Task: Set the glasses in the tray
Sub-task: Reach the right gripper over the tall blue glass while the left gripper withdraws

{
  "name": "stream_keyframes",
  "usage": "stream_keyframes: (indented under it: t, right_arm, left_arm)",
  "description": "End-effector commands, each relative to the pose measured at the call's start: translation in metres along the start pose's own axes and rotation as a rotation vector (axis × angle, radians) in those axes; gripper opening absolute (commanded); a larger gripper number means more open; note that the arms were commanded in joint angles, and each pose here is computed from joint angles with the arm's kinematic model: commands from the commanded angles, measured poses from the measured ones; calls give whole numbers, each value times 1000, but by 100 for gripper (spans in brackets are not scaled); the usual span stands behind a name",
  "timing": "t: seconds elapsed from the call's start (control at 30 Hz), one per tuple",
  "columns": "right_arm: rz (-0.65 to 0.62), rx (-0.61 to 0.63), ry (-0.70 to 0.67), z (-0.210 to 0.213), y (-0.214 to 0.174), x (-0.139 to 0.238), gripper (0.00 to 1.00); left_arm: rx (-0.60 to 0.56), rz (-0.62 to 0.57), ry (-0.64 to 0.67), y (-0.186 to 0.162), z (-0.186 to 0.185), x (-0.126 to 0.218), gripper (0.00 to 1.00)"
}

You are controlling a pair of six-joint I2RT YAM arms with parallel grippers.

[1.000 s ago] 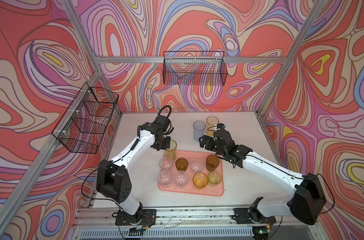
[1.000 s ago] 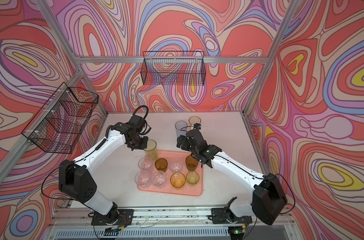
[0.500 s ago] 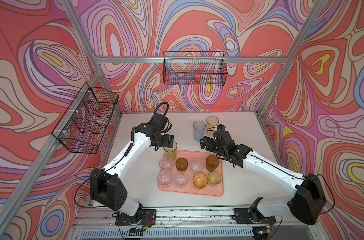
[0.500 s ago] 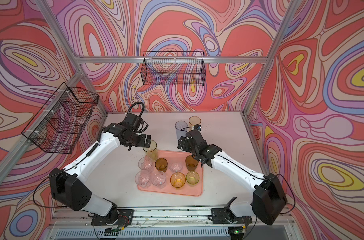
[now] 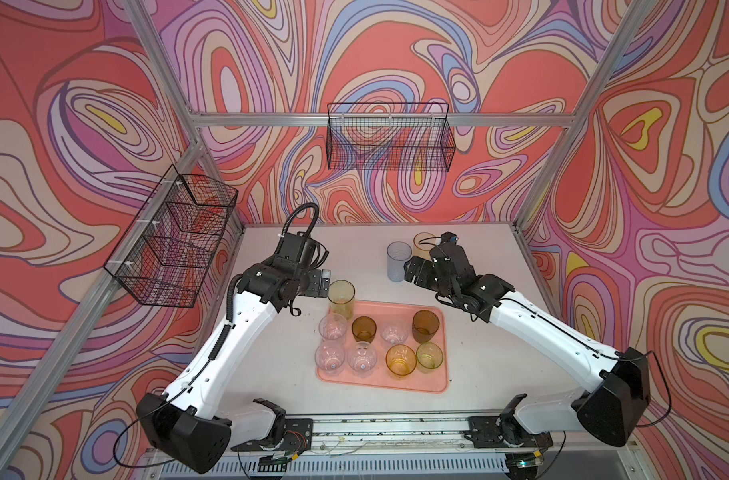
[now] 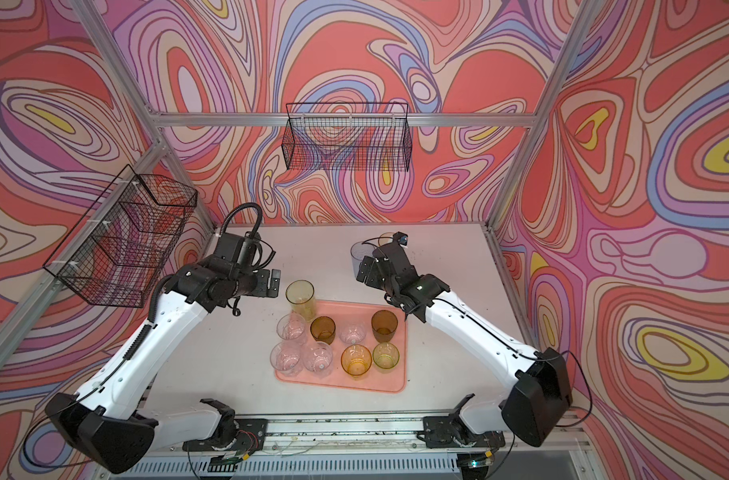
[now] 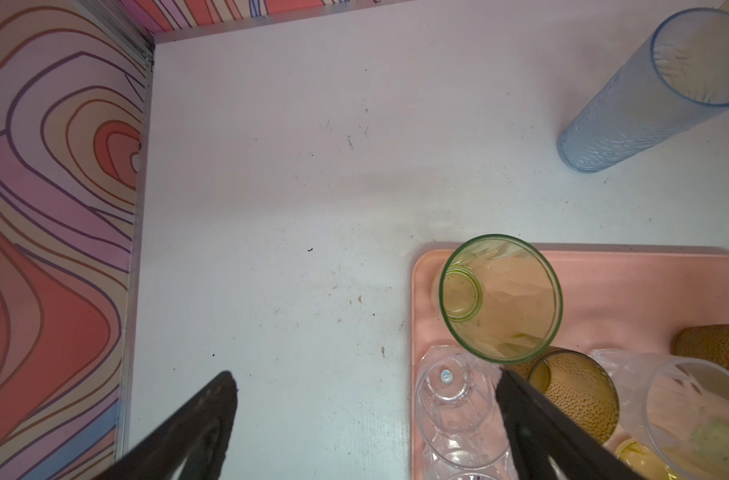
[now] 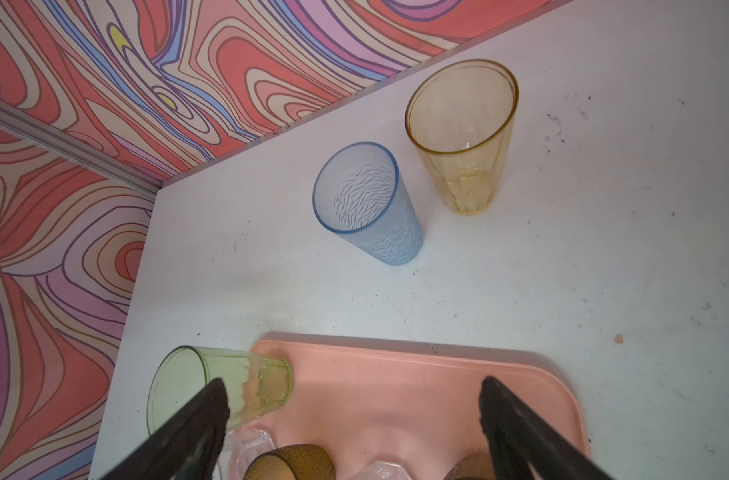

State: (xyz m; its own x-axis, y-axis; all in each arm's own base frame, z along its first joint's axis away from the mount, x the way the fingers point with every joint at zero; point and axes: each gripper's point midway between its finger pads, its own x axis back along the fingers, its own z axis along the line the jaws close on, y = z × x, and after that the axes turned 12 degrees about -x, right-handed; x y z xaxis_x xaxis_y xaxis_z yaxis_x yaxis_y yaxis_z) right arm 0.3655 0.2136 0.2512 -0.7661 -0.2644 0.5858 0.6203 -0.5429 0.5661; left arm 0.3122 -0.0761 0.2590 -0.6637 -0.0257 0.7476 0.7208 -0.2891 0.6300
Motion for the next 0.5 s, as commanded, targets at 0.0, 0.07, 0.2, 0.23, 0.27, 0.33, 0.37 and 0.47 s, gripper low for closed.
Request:
stream_keyframes:
  t: [0.0, 0.07, 0.2, 0.23, 0.27, 0.33, 0.37, 0.47]
  right_arm:
    - [8, 16, -43, -1, 6, -7, 97]
    - [17, 21, -34, 6, 9, -10, 97]
    - [57, 36, -29, 17, 15, -19, 96]
    - [68, 44, -30, 20, 17, -21, 95]
    - [82, 59, -31, 23, 17, -26, 94]
    - [109, 83, -30, 29, 16, -33, 94]
    - [127, 95, -24, 33, 16, -38, 93]
    - [186, 131, -4, 44, 14, -51, 89]
  left_arm:
    - [5, -106, 36, 9, 9, 7, 100]
    - [16, -131, 24, 8, 7, 8, 100]
    - [13, -135, 1, 5, 3, 7, 100]
    - [17, -132, -2, 5, 2, 6, 100]
    - [21, -133, -10, 6, 1, 5, 100]
    - [18, -125, -29, 6, -3, 3, 100]
    - [18, -120, -34, 6, -4, 3, 100]
    - [16, -101, -38, 4, -6, 0, 100]
